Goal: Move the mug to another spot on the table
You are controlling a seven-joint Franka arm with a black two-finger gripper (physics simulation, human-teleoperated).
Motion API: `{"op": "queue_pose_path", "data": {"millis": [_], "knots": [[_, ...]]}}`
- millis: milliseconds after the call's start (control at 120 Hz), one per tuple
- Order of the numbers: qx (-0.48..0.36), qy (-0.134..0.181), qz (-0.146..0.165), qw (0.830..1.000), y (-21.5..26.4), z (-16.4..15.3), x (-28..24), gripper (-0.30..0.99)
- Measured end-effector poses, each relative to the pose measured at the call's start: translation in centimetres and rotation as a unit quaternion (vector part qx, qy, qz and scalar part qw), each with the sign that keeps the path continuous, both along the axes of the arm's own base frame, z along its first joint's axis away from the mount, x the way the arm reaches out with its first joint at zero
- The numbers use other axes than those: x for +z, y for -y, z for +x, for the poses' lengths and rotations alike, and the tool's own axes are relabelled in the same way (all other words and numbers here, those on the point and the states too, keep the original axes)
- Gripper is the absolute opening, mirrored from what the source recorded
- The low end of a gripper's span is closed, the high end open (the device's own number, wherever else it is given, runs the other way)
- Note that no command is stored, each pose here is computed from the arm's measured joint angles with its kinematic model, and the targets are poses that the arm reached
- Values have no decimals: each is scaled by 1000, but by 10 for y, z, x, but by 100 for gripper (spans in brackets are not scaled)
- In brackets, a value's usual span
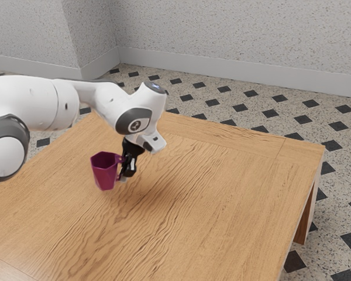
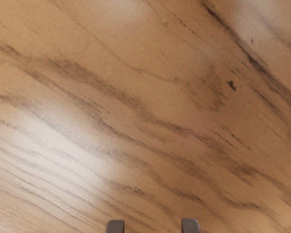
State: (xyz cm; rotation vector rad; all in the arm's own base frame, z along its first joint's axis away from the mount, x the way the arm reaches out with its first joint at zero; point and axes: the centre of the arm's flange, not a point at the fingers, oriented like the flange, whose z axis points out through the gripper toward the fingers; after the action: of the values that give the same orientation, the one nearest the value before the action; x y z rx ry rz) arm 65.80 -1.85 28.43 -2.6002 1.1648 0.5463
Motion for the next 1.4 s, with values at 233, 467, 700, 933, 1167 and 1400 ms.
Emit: {"op": "queue_pose_path", "data": {"millis": [233,467,700,933,1167,1400], "knots": [[18,-31,-20,999,-10,6,-15,-4],[15,-48,-33,998,-5,3,-24,-4],[19,-56,-51,997,-3,1,-25,35],[25,-58,-68,996,-1,-1,-22,58],[28,-45,-75,996,-1,0,3,65],[30,-24,-81,996,1,-2,44,68]]}}
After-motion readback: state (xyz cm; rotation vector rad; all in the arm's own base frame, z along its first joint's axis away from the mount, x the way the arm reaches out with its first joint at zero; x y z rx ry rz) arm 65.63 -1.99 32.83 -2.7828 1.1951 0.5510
